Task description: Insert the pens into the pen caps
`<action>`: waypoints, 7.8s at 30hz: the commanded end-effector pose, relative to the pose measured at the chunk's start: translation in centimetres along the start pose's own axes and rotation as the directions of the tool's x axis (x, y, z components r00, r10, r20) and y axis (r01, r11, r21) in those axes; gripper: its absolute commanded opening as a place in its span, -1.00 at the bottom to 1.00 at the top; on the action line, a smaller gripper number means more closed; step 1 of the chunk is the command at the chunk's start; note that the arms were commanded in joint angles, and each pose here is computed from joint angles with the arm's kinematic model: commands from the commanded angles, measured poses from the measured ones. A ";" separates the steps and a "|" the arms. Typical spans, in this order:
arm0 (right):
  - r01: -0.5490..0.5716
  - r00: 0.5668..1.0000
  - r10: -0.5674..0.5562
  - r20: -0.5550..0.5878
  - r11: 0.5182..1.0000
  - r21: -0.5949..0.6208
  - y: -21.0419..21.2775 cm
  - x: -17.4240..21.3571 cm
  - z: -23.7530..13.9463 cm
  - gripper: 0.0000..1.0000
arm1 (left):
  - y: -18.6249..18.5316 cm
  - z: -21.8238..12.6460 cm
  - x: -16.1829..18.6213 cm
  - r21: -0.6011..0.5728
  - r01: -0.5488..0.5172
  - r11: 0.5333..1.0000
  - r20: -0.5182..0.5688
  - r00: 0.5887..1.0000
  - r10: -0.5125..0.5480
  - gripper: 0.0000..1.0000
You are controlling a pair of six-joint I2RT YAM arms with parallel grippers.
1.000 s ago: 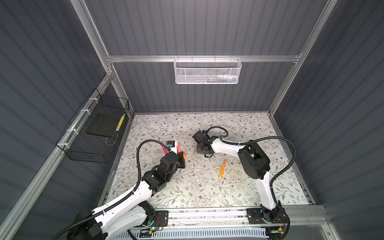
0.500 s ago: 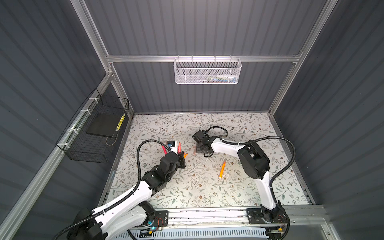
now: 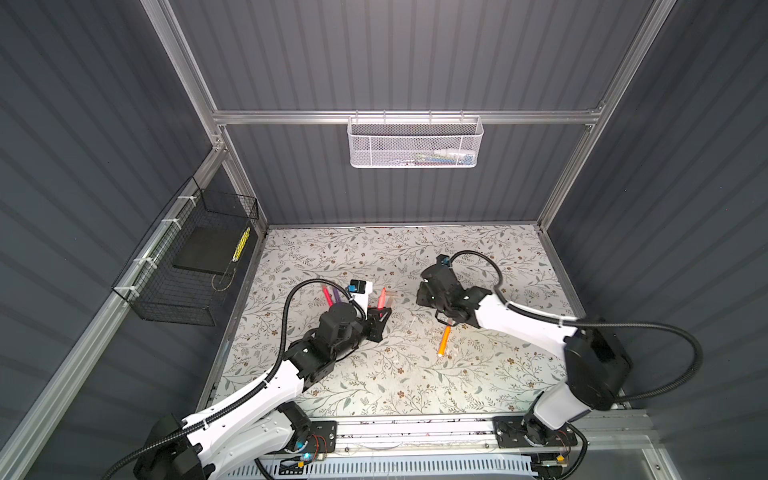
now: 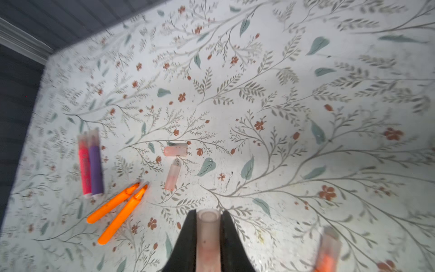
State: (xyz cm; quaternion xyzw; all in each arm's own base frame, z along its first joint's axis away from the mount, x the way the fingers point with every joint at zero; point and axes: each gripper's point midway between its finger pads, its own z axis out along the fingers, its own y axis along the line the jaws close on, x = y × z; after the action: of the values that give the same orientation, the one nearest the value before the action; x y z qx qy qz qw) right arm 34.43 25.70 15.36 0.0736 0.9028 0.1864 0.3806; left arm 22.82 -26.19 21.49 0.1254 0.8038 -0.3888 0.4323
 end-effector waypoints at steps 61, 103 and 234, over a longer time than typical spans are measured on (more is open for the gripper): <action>-0.250 0.923 0.367 0.116 0.801 -0.544 0.5 2.8 -11.4 -1.00 | -5.1 5.3 11.9 0.025 -0.264 0.964 -0.114 0.957 0.265 -1.00; -0.217 0.931 0.343 0.123 0.793 -0.570 2.2 2.9 -12.2 -1.00 | -4.9 5.1 10.7 0.032 -0.233 0.972 -0.088 0.968 0.235 -1.00; 0.197 0.980 -0.097 0.176 0.640 -0.743 9.7 15.0 -13.8 -1.00 | -8.5 3.1 -7.5 0.075 -0.480 0.874 0.242 0.859 0.451 -1.00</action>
State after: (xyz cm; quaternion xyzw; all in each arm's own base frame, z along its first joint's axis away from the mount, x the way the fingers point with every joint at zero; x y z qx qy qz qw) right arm 22.40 28.76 24.76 0.0485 0.6603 0.4727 0.5816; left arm 19.49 -32.81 18.75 0.3762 0.7519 -0.3359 0.4246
